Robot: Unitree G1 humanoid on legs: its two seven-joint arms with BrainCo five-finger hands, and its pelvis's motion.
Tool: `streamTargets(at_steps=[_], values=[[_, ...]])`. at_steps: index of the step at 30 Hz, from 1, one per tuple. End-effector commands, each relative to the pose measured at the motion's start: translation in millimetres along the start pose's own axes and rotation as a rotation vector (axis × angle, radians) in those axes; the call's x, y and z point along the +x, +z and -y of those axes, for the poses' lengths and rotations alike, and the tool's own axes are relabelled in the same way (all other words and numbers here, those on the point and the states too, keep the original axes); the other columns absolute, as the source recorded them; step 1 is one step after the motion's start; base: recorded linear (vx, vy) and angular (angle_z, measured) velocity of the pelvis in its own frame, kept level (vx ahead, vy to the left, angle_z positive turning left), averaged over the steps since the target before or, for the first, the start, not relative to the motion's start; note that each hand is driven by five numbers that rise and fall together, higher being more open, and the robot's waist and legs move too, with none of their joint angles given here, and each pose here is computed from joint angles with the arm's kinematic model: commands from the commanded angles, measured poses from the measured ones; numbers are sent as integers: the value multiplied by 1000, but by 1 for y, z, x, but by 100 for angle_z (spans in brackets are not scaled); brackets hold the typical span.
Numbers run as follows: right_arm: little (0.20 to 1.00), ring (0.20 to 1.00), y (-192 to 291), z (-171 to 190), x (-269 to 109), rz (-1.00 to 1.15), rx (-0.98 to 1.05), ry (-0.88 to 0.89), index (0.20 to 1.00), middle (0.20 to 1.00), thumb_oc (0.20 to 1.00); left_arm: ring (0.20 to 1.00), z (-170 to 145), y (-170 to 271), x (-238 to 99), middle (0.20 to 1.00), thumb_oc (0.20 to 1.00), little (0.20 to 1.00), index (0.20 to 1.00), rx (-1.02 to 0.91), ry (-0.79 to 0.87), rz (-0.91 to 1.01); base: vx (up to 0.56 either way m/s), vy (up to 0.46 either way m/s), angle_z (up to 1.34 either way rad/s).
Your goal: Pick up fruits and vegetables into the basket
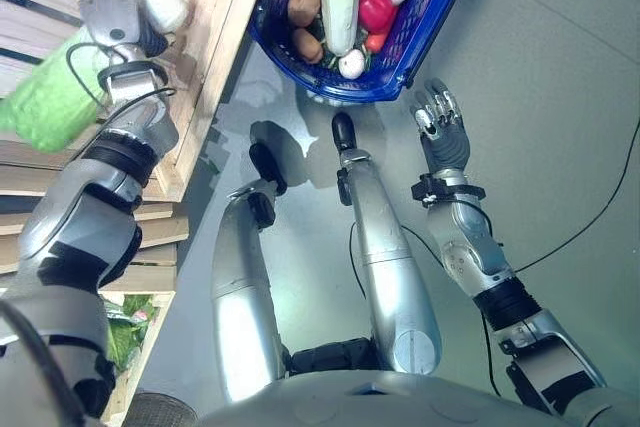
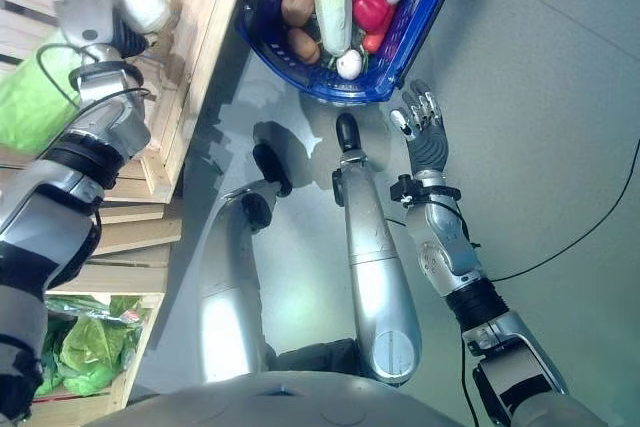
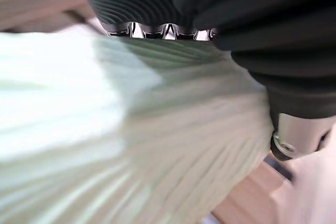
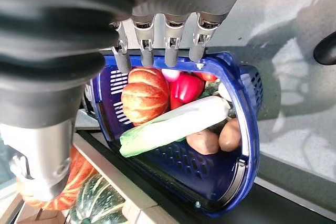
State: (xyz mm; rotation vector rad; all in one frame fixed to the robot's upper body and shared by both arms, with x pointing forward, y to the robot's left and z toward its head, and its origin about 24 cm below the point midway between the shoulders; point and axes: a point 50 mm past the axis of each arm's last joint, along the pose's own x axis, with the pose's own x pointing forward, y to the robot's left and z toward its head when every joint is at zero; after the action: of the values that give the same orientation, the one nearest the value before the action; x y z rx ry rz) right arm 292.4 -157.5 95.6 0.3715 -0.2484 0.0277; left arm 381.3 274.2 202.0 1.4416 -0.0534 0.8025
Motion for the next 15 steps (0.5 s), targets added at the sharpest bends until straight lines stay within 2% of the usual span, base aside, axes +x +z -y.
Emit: streamTargets(at_steps=[1,5,7,8,9,11,15], values=[[1000,1000,6,-12,-10,72,25,44,1000,1000,1000,200,-2,-26,0,200,200,200,200,-120,95,-85,-37,-48,10],[1000,1000,7,-14,-12,80,35,40,1000,1000,1000,200,11,-30,-17,200,200,200,200,-238,118,-87,-26,-41,15],[1000,1000,8,-16,-13,89,41,36,1000,1000,1000,200,15,-27,-29,200,200,200,200,-383,158,-56,-33,-42,7],[1000,1000,8,-16,-14,89,42,36,1000,1000,1000,200,15,-26,-31,200,200,200,200,-411,173,-47,-33,-50,10],[1000,1000,9,-17,-15,90,43,35,1000,1000,1000,200,12,-20,-39,200,200,200,200,-546,196,12,-25,-33,16],[1000,1000,9,-16,-17,93,43,41,1000,1000,1000,200,7,-14,-49,200,200,200,200,-676,217,92,-25,-23,21],[1000,1000,11,-16,-19,97,43,49,1000,1000,1000,200,-4,-9,-65,200,200,200,200,-911,227,156,-27,-14,17]])
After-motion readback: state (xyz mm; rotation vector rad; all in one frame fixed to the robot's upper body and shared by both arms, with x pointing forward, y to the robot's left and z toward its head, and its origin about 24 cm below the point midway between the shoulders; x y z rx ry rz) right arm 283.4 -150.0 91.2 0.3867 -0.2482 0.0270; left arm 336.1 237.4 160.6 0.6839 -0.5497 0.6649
